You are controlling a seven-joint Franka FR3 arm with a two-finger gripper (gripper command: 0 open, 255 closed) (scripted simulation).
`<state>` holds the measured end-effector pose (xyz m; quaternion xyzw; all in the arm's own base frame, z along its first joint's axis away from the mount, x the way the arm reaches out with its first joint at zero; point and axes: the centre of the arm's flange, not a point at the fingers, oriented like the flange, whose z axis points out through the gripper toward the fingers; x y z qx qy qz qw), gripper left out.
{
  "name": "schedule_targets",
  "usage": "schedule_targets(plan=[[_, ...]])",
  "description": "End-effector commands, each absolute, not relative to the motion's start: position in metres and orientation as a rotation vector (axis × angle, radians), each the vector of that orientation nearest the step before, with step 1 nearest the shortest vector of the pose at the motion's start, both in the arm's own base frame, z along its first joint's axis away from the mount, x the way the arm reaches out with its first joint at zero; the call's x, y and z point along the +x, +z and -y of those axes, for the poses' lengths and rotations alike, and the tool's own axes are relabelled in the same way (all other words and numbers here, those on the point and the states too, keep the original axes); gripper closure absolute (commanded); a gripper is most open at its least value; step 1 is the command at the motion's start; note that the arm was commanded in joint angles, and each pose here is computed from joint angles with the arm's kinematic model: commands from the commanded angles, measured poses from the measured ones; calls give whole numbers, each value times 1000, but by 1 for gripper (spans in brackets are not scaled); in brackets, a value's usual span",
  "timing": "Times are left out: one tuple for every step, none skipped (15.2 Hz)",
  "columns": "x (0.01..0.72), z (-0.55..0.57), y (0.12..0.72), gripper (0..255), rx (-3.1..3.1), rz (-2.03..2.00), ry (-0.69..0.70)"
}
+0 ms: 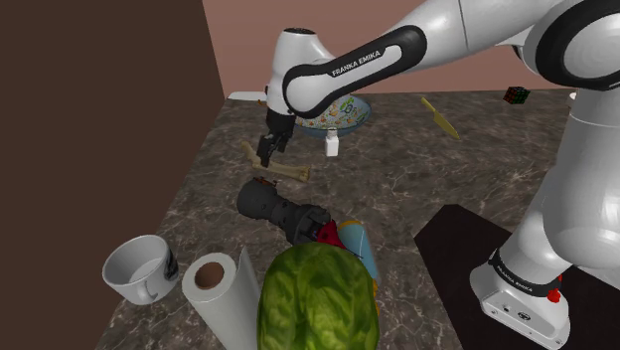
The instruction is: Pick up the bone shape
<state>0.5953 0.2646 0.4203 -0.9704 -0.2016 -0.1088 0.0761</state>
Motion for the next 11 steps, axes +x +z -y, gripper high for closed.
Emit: schedule_targets(plan=[[596,-264,409,0,-2908,606,-327],[596,-264,404,0,-2908,606,-327],[596,-264,399,0,-2908,606,-327],[596,-264,390,0,-2908,606,-327],[596,-264,390,0,-2908,606,-327],[596,-264,390,0,-2908,606,-327],[596,-264,390,255,-2908,606,-327],[596,-264,390,255,-2908,606,-327],[596,-264,390,255,-2908,606,-327],[596,-264,390,255,-2908,606,-327],[596,-264,390,255,-2908,606,-327]])
